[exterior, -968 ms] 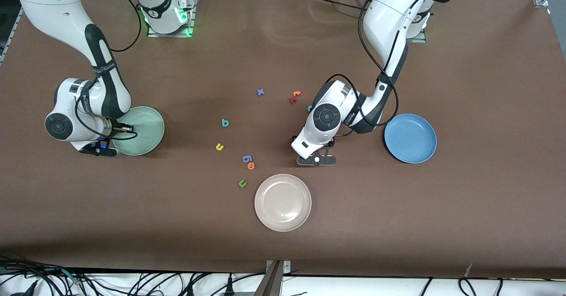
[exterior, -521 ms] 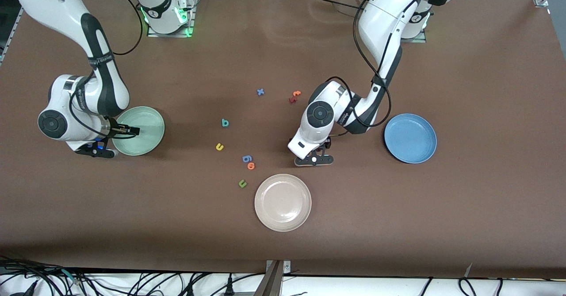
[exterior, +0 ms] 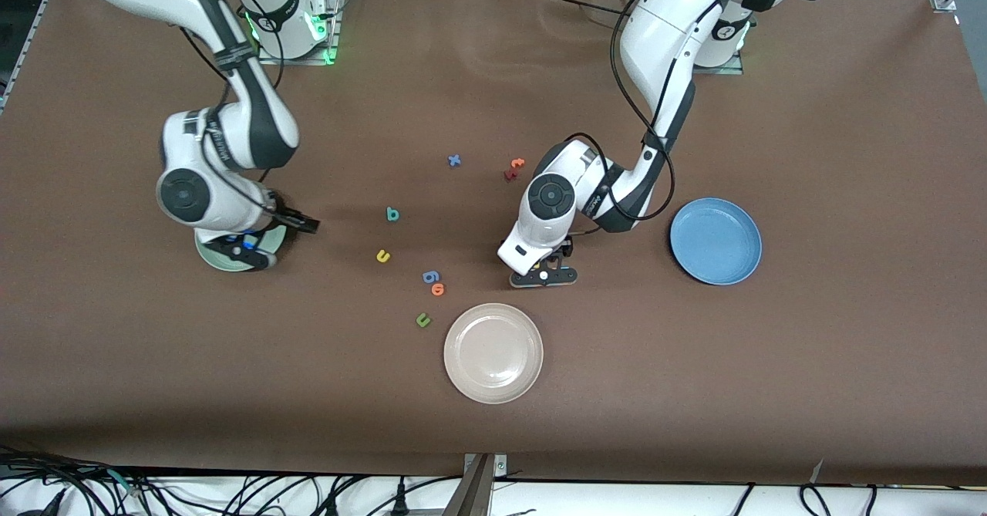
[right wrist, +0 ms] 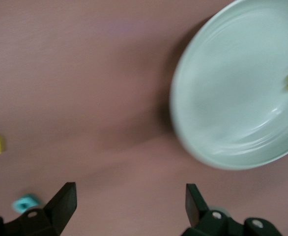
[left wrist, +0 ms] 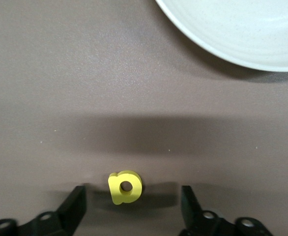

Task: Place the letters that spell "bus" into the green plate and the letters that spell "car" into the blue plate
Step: 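Grasp the cyan q with the right gripper while the left gripper grasps the a, then place the yellow a on the blue plate while the right gripper places the q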

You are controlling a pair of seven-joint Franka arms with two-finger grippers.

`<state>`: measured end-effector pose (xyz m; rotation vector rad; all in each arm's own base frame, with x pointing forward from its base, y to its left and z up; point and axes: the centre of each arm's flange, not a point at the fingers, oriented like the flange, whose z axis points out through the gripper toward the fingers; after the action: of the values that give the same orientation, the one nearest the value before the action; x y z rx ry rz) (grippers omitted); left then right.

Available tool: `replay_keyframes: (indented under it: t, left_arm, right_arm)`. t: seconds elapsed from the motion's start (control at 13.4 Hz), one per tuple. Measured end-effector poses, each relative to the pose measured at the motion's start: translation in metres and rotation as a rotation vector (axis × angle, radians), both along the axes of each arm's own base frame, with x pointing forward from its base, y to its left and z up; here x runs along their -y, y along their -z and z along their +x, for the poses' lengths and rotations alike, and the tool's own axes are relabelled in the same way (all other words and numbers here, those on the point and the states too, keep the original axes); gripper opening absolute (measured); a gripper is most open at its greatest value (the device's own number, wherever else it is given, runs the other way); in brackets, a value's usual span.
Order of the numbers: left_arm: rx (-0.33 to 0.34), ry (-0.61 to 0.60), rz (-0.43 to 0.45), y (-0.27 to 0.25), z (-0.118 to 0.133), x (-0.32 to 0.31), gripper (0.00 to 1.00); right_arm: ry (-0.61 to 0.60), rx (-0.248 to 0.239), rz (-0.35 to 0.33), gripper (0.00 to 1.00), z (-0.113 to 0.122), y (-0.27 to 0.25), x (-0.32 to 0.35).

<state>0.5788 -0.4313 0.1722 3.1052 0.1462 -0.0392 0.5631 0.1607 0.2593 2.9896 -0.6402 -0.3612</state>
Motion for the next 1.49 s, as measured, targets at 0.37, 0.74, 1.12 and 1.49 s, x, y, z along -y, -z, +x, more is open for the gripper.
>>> replay_keyframes:
  t: [0.37, 0.74, 1.12, 1.49]
  left_arm:
    - [0.001, -0.007, 0.004, 0.001, 0.003, -0.004, 0.55]
    - [0.007, -0.014, 0.003, -0.002, 0.007, -0.007, 0.30]
    - [0.007, -0.017, 0.003, -0.002, 0.007, -0.007, 0.29]
    - [0.011, -0.010, 0.007, -0.006, 0.015, -0.016, 0.29]
  right_arm:
    - [0.077, 0.073, 0.036, 0.98, -0.026, 0.039, -0.097]
    - [-0.065, 0.128, 0.058, 0.97, -0.052, 0.074, -0.124]
    - [-0.159, 0.155, 0.081, 0.93, -0.068, 0.092, -0.117]
    - [-0.177, 0.170, 0.088, 0.50, -0.068, 0.089, -0.117]
